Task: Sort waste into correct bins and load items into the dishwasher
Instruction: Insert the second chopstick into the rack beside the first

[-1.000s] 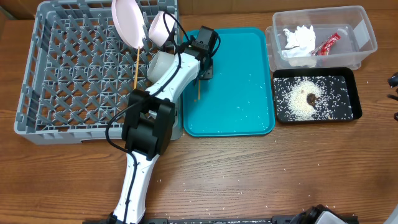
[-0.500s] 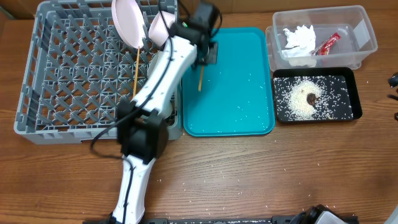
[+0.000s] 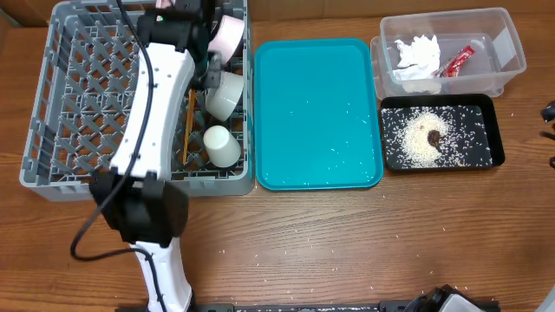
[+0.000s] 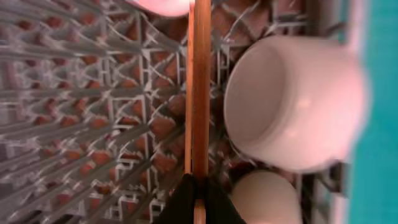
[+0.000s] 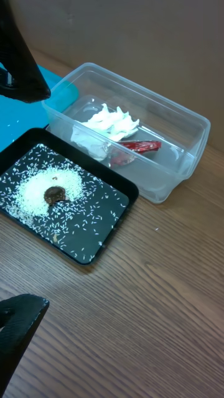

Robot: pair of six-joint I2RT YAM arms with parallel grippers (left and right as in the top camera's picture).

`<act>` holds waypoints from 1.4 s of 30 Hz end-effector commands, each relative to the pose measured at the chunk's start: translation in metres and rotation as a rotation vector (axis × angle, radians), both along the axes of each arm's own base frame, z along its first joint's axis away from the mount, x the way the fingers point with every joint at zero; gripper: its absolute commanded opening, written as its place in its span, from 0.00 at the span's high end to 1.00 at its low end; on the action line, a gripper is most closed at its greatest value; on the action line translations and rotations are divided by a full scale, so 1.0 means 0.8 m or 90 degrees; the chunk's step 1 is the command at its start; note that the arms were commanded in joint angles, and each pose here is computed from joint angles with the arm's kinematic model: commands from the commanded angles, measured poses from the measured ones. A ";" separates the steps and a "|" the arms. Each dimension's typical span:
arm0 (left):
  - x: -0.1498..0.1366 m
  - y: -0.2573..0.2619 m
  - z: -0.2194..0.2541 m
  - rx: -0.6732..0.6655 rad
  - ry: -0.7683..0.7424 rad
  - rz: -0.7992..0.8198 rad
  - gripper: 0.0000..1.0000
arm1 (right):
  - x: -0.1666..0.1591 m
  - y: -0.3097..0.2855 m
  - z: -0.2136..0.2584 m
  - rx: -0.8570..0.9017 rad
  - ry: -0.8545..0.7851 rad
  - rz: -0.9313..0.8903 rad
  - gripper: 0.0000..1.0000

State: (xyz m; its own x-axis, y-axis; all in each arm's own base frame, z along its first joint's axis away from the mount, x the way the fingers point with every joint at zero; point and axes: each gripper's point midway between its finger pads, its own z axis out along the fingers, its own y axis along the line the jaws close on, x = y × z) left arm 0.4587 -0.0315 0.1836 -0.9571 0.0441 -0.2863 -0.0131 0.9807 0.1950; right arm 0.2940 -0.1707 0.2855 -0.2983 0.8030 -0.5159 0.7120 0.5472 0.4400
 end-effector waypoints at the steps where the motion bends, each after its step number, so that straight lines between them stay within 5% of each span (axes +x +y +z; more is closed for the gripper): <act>1: -0.004 0.000 -0.054 -0.031 0.048 -0.037 0.96 | 0.002 -0.001 0.014 -0.009 -0.018 0.000 0.00; 8: -0.015 0.005 -0.097 -0.029 0.079 -0.032 0.87 | 0.002 -0.001 0.014 -0.009 -0.018 -0.001 0.00; 10: -0.014 0.005 -0.097 -0.029 0.076 -0.031 0.96 | 0.003 -0.001 0.014 -0.008 -0.018 -0.001 0.00; 16: -0.009 0.007 -0.079 -0.034 0.048 -0.019 0.96 | 0.002 -0.001 0.014 -0.009 -0.018 -0.001 0.00; 26: -0.019 0.009 0.037 -0.052 -0.088 -0.004 0.96 | 0.002 -0.001 0.014 -0.009 -0.018 -0.001 0.00; 36: -0.113 0.013 0.179 -0.105 -0.234 0.042 0.91 | 0.002 -0.001 0.014 -0.009 -0.018 0.000 0.00; 37: -0.119 0.013 0.192 -0.121 -0.258 0.061 0.66 | 0.003 -0.001 0.014 -0.008 -0.018 -0.001 0.00; 38: -0.121 0.013 0.198 -0.128 -0.269 0.071 0.00 | 0.003 -0.001 0.014 -0.008 -0.018 -0.001 0.00; 42: -0.120 -0.001 0.206 -0.208 -0.288 0.121 0.00 | 0.002 -0.001 0.014 -0.009 -0.018 0.000 0.00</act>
State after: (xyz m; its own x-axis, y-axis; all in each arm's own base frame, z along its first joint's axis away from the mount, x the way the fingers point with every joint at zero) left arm 0.3584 -0.0193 0.3469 -0.7379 -0.1510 -0.6578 -0.1573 0.9863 -0.0499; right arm 0.2939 -0.1708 0.2854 -0.2981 0.8032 -0.5158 0.7126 0.5467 0.4397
